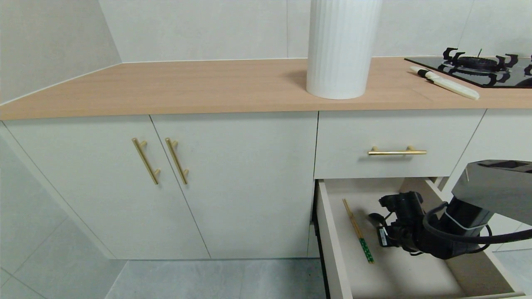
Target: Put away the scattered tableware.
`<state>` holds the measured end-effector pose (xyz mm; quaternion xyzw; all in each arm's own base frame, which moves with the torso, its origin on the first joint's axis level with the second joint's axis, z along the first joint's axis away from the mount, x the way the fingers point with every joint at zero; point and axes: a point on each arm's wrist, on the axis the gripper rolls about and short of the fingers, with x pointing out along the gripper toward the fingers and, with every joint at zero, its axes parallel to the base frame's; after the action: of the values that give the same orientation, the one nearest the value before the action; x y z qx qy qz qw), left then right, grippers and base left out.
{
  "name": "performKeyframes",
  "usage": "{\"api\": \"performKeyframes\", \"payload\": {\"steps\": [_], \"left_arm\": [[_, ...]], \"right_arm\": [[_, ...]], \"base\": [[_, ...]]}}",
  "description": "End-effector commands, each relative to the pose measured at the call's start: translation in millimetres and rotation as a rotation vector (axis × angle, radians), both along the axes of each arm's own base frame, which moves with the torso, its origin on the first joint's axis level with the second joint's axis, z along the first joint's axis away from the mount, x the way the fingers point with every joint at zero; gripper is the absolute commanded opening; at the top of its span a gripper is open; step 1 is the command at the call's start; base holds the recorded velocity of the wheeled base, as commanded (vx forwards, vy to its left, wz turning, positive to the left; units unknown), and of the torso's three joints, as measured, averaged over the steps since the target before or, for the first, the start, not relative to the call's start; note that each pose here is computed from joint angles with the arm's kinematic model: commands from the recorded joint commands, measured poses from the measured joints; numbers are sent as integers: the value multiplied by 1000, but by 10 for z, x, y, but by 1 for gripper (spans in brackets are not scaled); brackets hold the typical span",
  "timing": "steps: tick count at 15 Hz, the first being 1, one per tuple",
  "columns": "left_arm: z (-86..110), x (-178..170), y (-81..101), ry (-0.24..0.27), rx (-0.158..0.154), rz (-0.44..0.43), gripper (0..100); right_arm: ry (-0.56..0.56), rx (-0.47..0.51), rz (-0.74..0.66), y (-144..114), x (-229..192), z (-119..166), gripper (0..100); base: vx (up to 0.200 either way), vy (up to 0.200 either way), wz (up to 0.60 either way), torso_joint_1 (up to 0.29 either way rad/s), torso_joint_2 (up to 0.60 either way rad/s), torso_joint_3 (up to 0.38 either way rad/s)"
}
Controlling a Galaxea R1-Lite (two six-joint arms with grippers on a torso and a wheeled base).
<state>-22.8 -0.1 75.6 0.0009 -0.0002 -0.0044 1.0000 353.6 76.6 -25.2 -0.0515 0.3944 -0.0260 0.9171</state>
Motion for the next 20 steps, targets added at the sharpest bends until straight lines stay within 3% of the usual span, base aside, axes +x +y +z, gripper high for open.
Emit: {"api": "performKeyframes", "payload": {"steps": [1, 2, 3, 11, 17, 20], "left_arm": [[-1, 0, 0, 0, 0, 1, 100], [-1, 0, 0, 0, 0, 1, 100], [-1, 0, 0, 0, 0, 1, 100], [-1, 0, 0, 0, 0, 1, 100], [-1, 0, 0, 0, 0, 1, 100], [-1, 0, 0, 0, 0, 1, 100]], "right_arm": [[2, 0, 1, 1, -1, -7, 0], [3, -1, 1, 0, -4, -9, 0], [3, -2, 2, 0, -4, -9, 100], [-2, -2, 3, -4, -20, 48, 100], [-18, 6, 6, -38, -173, 535, 100], [34, 27, 55, -2, -426, 975, 100]], "base": [[0, 0, 0, 0, 0, 0], [0, 0, 0, 0, 0, 0], [0, 0, 0, 0, 0, 0], [0, 0, 0, 0, 0, 0], [0, 0, 0, 0, 0, 0], [0, 0, 0, 0, 0, 0]]}}
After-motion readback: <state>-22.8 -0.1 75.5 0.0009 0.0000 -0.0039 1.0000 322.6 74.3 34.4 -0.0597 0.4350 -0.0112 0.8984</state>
